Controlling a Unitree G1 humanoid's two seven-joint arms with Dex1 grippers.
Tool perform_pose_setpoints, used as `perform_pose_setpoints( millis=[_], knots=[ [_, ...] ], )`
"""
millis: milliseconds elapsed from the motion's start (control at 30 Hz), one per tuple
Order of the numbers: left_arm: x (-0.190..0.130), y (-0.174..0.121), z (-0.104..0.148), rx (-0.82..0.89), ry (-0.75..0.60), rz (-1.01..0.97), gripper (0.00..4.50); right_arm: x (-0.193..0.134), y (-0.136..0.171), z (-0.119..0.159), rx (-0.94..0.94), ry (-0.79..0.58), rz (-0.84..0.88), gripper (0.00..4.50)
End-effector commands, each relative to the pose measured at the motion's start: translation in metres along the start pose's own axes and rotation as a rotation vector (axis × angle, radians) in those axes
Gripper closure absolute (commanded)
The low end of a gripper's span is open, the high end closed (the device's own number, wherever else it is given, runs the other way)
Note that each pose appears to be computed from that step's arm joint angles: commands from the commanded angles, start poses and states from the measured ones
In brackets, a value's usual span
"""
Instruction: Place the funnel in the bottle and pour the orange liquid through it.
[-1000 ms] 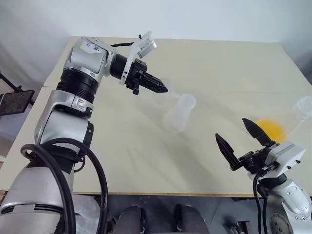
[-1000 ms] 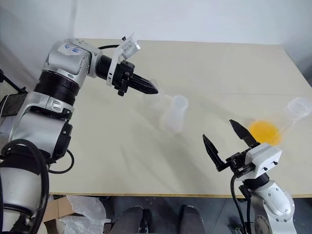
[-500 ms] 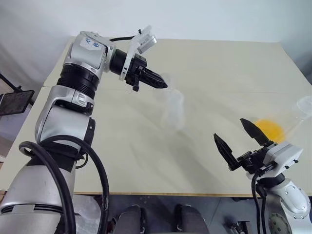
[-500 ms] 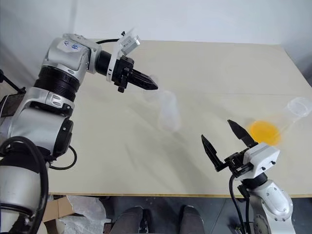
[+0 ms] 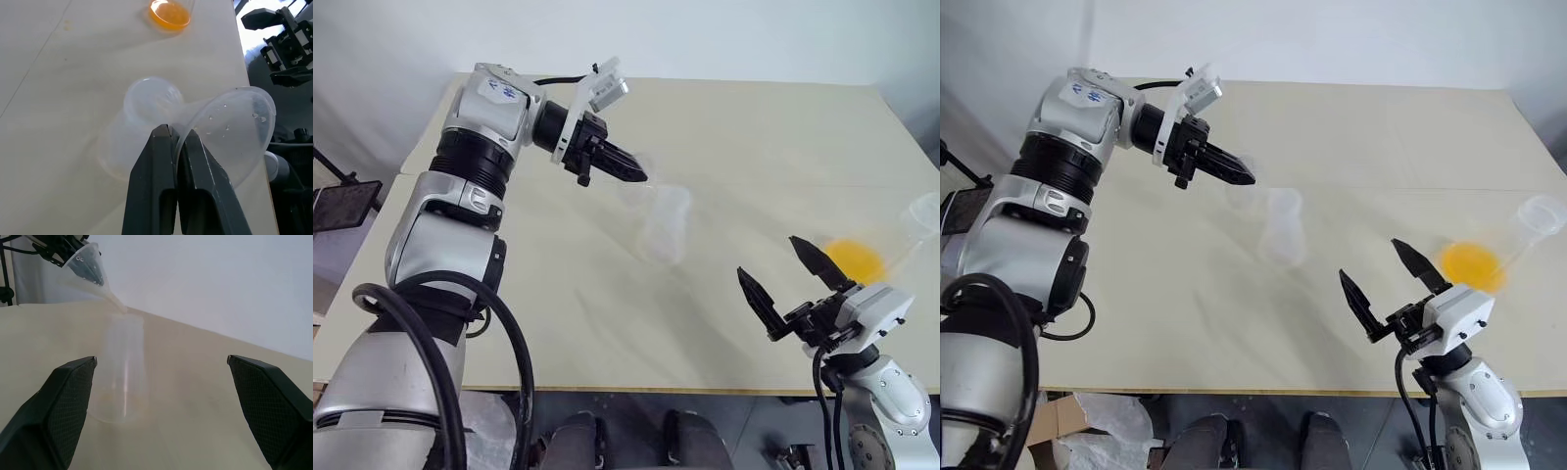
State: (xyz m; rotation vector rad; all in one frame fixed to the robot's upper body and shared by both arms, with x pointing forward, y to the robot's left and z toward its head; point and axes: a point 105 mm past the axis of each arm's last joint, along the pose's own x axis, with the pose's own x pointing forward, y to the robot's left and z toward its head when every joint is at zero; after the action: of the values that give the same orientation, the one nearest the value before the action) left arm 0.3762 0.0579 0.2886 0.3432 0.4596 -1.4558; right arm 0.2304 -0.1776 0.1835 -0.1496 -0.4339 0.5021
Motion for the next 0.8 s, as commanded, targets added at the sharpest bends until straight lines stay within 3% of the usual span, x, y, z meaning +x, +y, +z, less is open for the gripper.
perform_pose_setpoints(
  millis=[33,200,433,567,700,800],
  knots=[
    [0.001,-0.011,0.016,0.088,0.038,-0.04,4.49,0.001,-0.002,0.006,-0.018,-0.016,0.004,0.0],
    [0.009,-0.006,0.011,0.115,0.096,-0.01,4.49,0.001,-0.002,0.005,-0.018,-0.017,0.003,0.0],
    [0.022,-0.012,0.021,0.116,0.069,-0.052,4.49,0.002,0.0,0.005,-0.016,-0.02,-0.001,0.0],
    [0.025,-0.007,0.028,0.124,0.013,-0.015,3.54,0.002,-0.001,0.006,-0.021,-0.023,-0.009,0.0],
    [0.025,-0.008,0.04,0.109,-0.113,-0.026,2.19,0.003,-0.003,0.008,-0.04,-0.042,-0.029,0.0],
    [0.021,-0.005,0.034,0.116,-0.128,-0.026,1.24,0.005,-0.004,0.009,-0.045,-0.05,-0.034,0.0]
  ],
)
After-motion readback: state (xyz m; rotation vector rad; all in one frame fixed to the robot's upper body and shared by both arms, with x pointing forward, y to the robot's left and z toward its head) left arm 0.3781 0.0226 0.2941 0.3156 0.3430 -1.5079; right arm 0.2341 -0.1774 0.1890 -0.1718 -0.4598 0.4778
